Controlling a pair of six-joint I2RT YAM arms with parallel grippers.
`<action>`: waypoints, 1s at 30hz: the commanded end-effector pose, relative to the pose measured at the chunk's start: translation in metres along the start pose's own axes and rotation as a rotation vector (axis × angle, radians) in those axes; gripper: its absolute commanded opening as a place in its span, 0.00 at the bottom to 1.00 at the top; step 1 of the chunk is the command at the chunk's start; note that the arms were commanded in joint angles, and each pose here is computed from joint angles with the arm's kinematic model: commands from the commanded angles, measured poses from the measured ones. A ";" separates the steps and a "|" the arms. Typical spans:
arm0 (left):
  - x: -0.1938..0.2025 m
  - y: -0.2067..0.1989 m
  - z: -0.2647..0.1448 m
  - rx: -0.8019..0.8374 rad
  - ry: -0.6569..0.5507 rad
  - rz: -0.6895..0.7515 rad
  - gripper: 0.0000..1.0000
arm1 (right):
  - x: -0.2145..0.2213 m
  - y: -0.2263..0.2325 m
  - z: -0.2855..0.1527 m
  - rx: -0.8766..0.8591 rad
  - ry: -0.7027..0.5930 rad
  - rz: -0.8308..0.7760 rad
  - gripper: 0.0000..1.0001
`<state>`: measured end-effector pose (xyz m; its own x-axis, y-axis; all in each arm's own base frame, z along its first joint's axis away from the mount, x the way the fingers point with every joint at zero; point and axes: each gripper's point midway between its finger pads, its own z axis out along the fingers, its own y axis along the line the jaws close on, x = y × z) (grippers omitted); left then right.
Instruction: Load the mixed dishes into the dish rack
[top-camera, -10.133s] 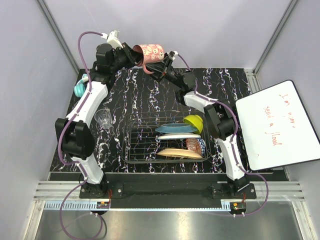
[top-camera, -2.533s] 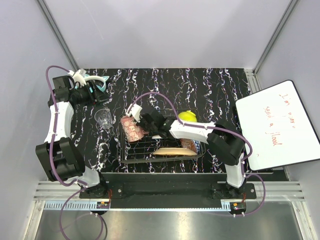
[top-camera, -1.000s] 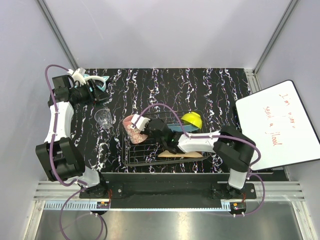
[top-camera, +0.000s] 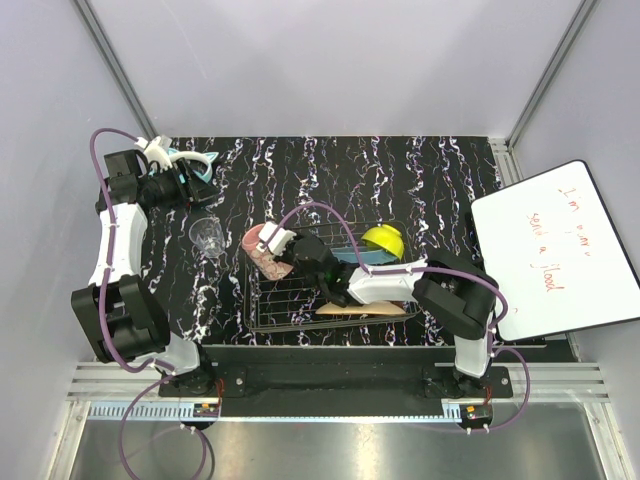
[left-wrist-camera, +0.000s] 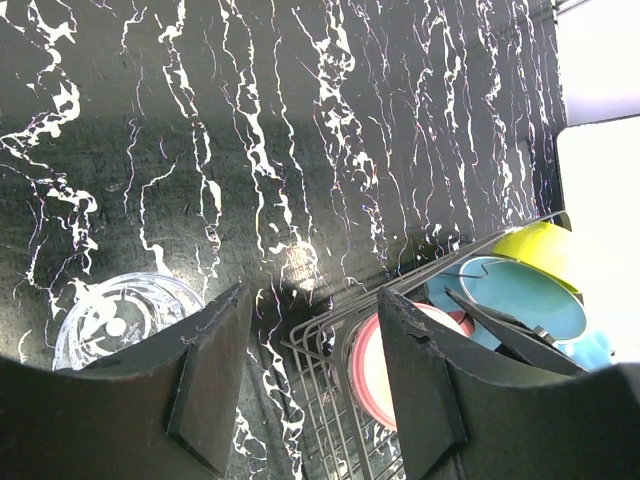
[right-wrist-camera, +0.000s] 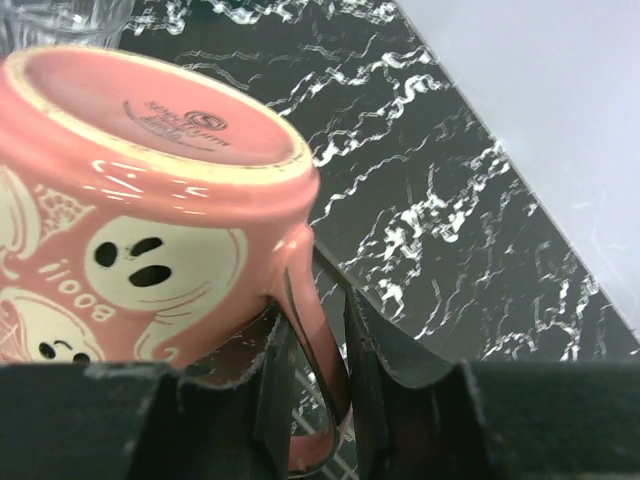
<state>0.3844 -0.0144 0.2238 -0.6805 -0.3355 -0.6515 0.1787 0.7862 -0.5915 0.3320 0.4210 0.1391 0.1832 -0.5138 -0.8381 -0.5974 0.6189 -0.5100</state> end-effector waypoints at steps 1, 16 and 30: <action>-0.017 -0.012 -0.004 0.042 -0.038 0.053 0.56 | 0.010 0.023 0.001 -0.115 0.006 0.062 0.31; -0.031 -0.024 -0.008 0.069 -0.061 0.051 0.56 | 0.026 0.040 -0.021 -0.251 0.101 0.061 0.70; -0.019 -0.067 0.000 0.174 -0.007 0.125 0.55 | 0.016 0.038 -0.045 -0.329 0.142 0.069 0.82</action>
<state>0.3859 -0.0489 0.2524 -0.6803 -0.2972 -0.6699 0.2841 0.7357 -0.6148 0.3071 0.4017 0.1107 0.0598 -0.5893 -0.8057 -0.7430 0.5128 -0.4301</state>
